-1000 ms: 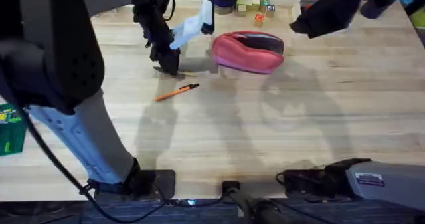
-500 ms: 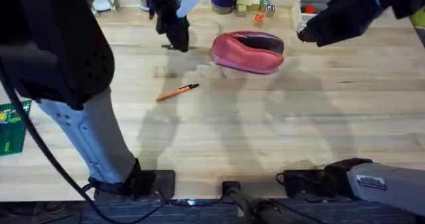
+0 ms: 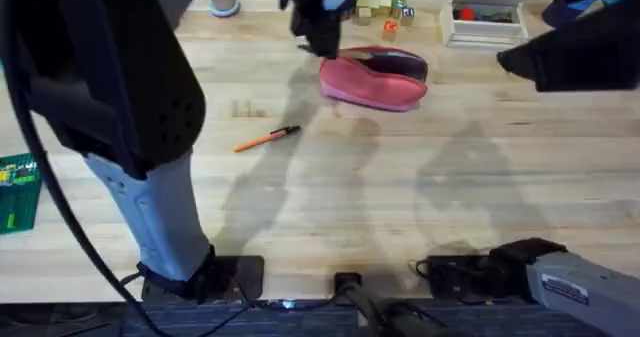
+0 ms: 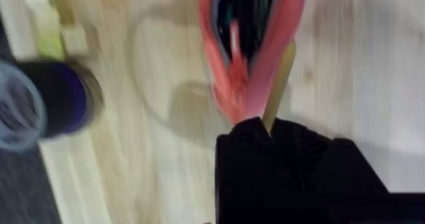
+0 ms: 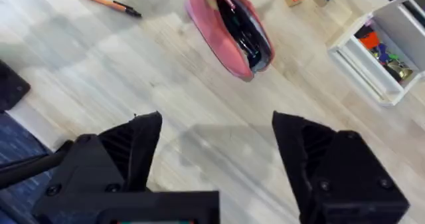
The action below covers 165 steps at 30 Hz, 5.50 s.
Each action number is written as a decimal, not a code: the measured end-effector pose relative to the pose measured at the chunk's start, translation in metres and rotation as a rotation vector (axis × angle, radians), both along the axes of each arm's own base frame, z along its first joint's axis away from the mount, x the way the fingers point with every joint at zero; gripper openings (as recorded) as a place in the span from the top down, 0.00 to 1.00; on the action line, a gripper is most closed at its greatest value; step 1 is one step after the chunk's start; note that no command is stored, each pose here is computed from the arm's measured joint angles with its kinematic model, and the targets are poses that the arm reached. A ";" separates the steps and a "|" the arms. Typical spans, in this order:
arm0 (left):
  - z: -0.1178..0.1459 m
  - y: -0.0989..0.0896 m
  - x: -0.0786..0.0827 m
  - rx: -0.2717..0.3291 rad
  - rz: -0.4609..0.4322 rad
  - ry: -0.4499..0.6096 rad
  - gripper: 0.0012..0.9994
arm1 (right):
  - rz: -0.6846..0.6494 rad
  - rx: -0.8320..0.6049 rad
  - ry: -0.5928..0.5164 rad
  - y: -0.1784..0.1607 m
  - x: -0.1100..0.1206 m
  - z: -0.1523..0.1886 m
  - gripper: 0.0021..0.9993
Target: Unzip the bag, pick up the pens from the table one at a time and place them inside, then zip the bag closed.
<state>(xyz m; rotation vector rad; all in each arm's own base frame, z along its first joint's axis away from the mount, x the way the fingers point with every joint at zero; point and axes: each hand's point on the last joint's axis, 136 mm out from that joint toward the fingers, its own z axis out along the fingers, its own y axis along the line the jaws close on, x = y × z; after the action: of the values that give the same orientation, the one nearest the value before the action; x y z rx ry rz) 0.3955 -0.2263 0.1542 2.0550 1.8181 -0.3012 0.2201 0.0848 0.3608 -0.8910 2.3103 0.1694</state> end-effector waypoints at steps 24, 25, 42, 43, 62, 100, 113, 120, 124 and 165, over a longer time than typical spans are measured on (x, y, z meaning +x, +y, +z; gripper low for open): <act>0.037 -0.111 -0.002 -0.293 -0.001 -0.068 0.96 | -0.006 -0.002 -0.007 -0.003 -0.009 0.003 0.00; 0.038 -0.112 -0.003 -0.296 0.013 -0.057 0.96 | -0.006 -0.002 -0.007 -0.003 -0.009 0.003 0.00; -0.015 -0.120 -0.003 -0.268 0.107 0.116 0.96 | -0.006 -0.003 -0.007 -0.003 -0.009 0.003 0.00; -0.016 -0.119 -0.002 -0.261 0.113 0.112 0.96 | -0.006 -0.003 -0.008 -0.003 -0.009 0.003 0.00; -0.064 -0.081 0.006 -0.004 0.214 0.091 0.96 | -0.005 -0.003 -0.008 -0.003 -0.009 0.003 0.00; 0.013 -0.047 -0.002 0.034 0.271 0.144 0.00 | -0.002 -0.005 -0.009 -0.003 -0.009 0.003 0.00; 0.053 0.004 -0.004 0.018 0.308 0.101 0.00 | -0.019 -0.027 -0.014 -0.008 -0.008 0.002 0.00; 0.089 0.101 -0.014 -0.029 0.495 0.014 0.00 | -0.025 -0.034 -0.015 -0.009 -0.007 0.002 0.00; 0.086 0.150 -0.027 -0.032 0.613 -0.002 0.00 | -0.027 -0.038 -0.016 -0.010 -0.007 0.001 0.00; 0.046 0.142 -0.143 0.066 0.388 0.213 0.00 | -0.004 -0.067 -0.029 -0.012 -0.007 0.001 0.00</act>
<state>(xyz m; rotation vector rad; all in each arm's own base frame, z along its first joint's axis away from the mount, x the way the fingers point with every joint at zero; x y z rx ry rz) 0.2525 -0.0840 0.2003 1.7105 2.3313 -0.3638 0.2135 0.0733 0.3620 -0.9163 2.3019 0.0779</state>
